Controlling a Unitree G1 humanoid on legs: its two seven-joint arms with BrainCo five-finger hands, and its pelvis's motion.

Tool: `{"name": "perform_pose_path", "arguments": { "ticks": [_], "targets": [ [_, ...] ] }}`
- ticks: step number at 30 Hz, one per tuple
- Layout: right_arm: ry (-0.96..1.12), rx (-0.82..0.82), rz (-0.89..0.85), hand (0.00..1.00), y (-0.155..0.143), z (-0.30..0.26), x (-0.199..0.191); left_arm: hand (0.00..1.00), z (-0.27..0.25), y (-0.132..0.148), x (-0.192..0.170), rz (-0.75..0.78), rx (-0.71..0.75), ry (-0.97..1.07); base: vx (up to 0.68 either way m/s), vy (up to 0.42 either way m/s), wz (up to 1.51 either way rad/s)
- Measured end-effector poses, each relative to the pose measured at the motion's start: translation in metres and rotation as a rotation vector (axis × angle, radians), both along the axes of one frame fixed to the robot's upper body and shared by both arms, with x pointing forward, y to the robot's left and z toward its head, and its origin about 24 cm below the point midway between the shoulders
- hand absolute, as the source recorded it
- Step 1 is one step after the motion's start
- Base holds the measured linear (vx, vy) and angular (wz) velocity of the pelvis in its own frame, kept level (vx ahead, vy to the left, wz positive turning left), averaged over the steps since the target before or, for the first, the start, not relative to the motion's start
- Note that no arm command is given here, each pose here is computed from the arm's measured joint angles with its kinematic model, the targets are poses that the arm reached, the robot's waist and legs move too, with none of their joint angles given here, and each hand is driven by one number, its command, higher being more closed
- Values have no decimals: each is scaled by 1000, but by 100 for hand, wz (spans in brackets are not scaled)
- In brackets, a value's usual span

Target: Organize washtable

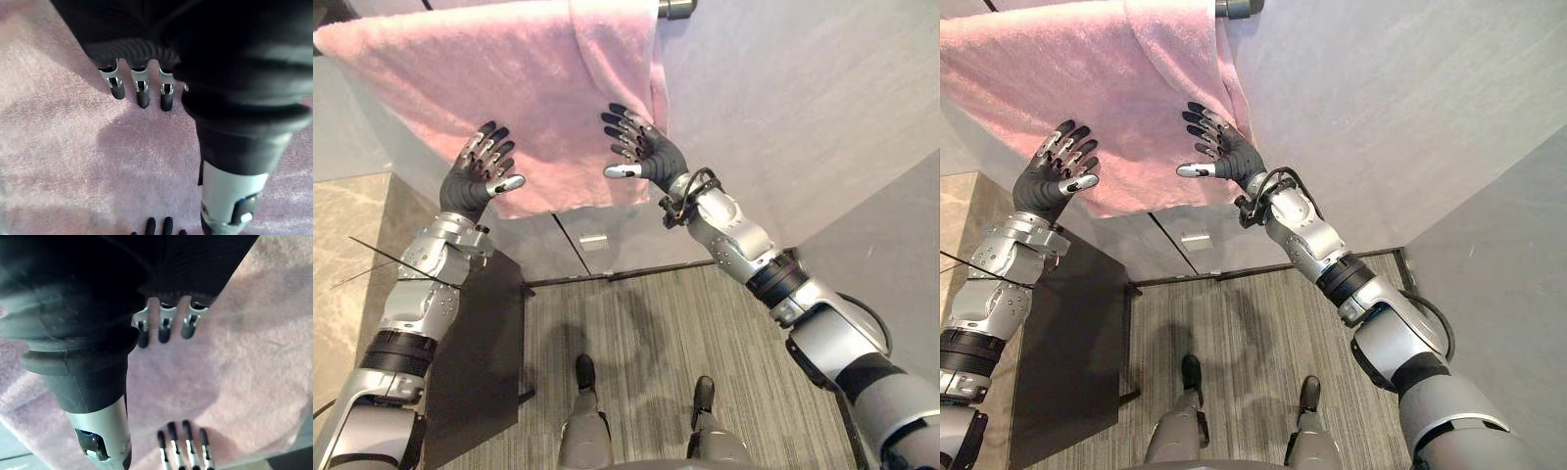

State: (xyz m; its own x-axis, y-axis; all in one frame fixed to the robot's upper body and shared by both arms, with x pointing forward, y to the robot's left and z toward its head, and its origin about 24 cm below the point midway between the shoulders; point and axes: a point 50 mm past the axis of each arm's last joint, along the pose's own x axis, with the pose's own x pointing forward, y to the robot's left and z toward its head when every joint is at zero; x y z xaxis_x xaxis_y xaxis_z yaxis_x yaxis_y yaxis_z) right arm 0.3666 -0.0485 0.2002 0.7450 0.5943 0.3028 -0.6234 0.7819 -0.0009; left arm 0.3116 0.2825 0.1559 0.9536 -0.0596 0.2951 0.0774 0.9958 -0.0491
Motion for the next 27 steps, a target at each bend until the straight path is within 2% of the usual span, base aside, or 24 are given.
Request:
{"name": "perform_pose_path", "arguments": {
  "ticks": [5, 12, 17, 20, 22, 25, 27],
  "targets": [
    [74, 21, -133, 0, -60, -22, 3, 0, -59, 23, -35, 44, -31, 205, 14, -26, -7],
    [181, 45, -209, 0, -92, -60, -7, 0, -114, 49, -79, 88, 20, 455, -50, -17, 2],
    [219, 88, -261, 0, -117, -79, -23, 0, -116, 66, -95, 168, 1, 459, -29, -21, 12],
    [255, 128, -333, 0, -137, -93, -31, 0, -126, 67, -106, 185, -27, 485, 26, -20, 12],
    [285, 228, -426, 0, -159, -108, -46, 0, -140, 62, -117, 211, -90, 500, 55, -14, 17],
    [389, 348, -643, 0, -194, -152, -83, 0, -185, 42, -142, 266, -195, 619, 66, -6, 14],
    [444, 382, -742, 0, -203, -173, -102, 0, -212, 26, -154, 308, -242, 714, 73, -3, 6]
  ]
}}
